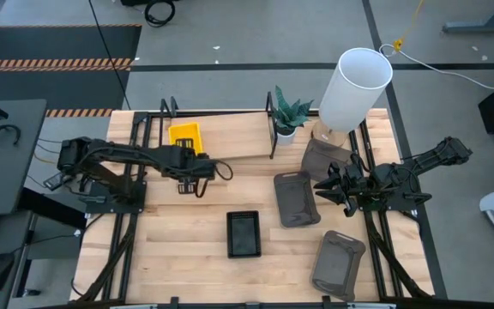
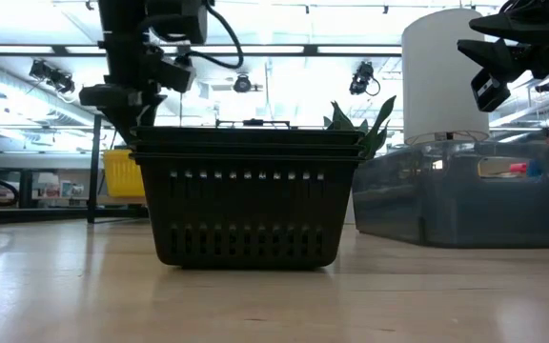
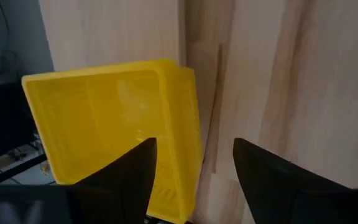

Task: Stack baskets on shelf by color
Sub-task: Put the yellow bins on the shelf

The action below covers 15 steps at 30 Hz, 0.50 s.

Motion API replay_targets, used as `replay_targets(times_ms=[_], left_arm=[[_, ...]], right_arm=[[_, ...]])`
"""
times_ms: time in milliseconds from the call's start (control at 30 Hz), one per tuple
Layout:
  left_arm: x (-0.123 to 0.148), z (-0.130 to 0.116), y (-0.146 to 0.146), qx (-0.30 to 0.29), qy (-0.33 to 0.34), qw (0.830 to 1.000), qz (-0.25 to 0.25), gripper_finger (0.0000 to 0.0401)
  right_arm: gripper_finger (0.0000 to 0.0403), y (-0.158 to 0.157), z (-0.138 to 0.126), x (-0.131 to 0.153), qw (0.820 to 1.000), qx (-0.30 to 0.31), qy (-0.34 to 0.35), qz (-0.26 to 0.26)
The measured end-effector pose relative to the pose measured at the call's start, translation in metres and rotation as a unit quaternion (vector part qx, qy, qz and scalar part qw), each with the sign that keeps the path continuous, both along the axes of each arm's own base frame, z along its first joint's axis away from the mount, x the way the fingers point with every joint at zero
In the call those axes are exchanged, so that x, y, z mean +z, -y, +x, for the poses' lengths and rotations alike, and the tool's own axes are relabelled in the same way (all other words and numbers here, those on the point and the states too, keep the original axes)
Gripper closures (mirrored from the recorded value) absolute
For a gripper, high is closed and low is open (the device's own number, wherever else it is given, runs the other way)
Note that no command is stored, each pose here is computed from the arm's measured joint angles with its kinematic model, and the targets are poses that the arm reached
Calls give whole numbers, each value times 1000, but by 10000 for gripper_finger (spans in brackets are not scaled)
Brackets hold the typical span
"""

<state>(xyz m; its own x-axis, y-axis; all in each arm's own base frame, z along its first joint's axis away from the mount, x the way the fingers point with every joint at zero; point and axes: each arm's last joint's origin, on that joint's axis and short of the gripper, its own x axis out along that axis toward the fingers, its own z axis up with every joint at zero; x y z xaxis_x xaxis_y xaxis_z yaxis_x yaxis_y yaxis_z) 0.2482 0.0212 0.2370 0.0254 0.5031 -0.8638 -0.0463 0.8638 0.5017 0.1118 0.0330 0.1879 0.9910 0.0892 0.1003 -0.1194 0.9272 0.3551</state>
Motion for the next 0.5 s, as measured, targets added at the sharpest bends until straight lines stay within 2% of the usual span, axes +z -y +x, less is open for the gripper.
replay_targets(times_ms=[233, 500], left_arm=[[1, 1, -1, 3, 4, 999, 42, 197], [-1, -3, -31, 58, 2, 998, 1, 223]], right_arm=[[284, 0, 0, 0, 1000, 0, 0, 0], [284, 0, 0, 0, 1000, 0, 0, 0]])
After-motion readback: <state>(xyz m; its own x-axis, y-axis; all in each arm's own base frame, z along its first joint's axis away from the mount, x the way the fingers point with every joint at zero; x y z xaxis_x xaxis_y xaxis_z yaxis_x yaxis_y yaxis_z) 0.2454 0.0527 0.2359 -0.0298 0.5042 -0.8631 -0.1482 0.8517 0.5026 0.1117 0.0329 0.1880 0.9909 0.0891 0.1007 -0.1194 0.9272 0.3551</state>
